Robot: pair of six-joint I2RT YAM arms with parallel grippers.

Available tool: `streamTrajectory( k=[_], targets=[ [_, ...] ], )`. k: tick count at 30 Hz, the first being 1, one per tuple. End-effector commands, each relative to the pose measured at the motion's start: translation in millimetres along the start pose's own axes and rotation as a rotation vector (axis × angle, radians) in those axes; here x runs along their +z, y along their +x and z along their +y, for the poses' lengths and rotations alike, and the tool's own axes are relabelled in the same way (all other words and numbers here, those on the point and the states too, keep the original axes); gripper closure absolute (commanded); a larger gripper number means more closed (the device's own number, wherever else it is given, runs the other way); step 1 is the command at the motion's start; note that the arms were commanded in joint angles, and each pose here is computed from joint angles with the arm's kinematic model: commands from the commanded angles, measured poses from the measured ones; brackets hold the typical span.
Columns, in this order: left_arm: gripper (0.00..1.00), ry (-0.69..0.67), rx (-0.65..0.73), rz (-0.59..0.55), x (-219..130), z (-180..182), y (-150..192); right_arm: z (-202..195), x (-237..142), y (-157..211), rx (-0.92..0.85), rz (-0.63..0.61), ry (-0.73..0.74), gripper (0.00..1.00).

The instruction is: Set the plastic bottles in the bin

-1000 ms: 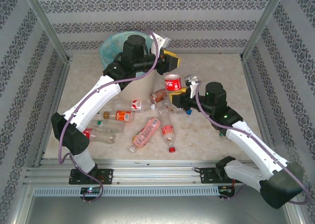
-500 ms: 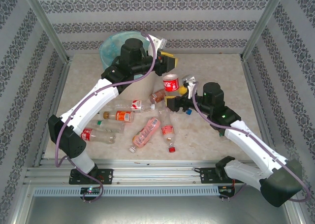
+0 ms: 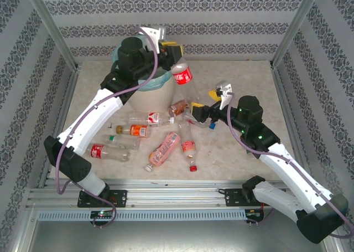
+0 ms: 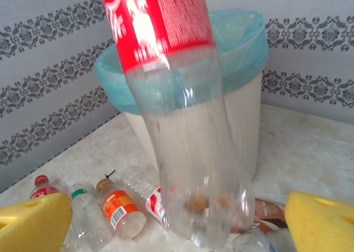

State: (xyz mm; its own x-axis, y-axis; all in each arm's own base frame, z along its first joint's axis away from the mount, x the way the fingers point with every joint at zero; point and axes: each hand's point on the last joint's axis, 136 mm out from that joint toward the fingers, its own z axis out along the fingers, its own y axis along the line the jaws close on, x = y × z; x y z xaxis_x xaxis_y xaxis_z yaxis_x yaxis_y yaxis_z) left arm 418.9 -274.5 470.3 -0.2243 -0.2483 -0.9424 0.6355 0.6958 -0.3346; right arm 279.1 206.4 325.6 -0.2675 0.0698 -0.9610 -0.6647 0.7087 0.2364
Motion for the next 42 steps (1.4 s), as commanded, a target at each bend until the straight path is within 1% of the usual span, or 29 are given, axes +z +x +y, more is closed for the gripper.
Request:
streamTrajectory(
  k=[1, 6, 9, 11, 13, 15, 18, 21, 24, 31, 42],
  targets=[
    [1.0, -0.03, 0.057, -0.257, -36, -6, -83, 3, -10, -26, -0.033, -0.093, 0.016, 0.02],
    [1.0, -0.124, 0.08, -0.423, -71, 16, -136, 5, -17, -29, -0.045, -0.115, 0.022, 0.02],
    [1.0, -0.172, 0.095, -0.488, -87, 35, -158, 3, -21, -26, -0.047, -0.119, 0.035, 0.02],
    [1.0, -0.234, 0.12, -0.519, -94, 51, -169, 1, -22, -22, -0.046, -0.114, 0.045, 0.02],
    [1.0, -0.304, 0.137, -0.53, -98, 72, -174, 0, -22, -20, -0.048, -0.109, 0.049, 0.02],
    [1.0, -0.344, 0.168, -0.526, -98, 87, -175, -1, -23, -19, -0.052, -0.105, 0.053, 0.02],
    [1.0, -0.389, 0.237, -0.488, -88, 106, -167, -1, -22, -20, -0.055, -0.106, 0.052, 0.02],
    [1.0, -0.423, 0.263, -0.443, -75, 127, -153, 1, -20, -22, -0.056, -0.103, 0.041, 0.02],
    [1.0, -0.449, 0.28, -0.382, -56, 149, -131, 4, -17, -22, -0.051, -0.093, 0.021, 0.03],
    [1.0, -0.4, 0.315, -0.29, -14, 176, -88, 3, -19, -18, -0.045, -0.085, 0.029, 0.03],
    [1.0, -0.383, 0.316, -0.161, 21, 209, -31, -1, -18, -14, -0.052, -0.078, 0.044, 0.03]
  ],
)
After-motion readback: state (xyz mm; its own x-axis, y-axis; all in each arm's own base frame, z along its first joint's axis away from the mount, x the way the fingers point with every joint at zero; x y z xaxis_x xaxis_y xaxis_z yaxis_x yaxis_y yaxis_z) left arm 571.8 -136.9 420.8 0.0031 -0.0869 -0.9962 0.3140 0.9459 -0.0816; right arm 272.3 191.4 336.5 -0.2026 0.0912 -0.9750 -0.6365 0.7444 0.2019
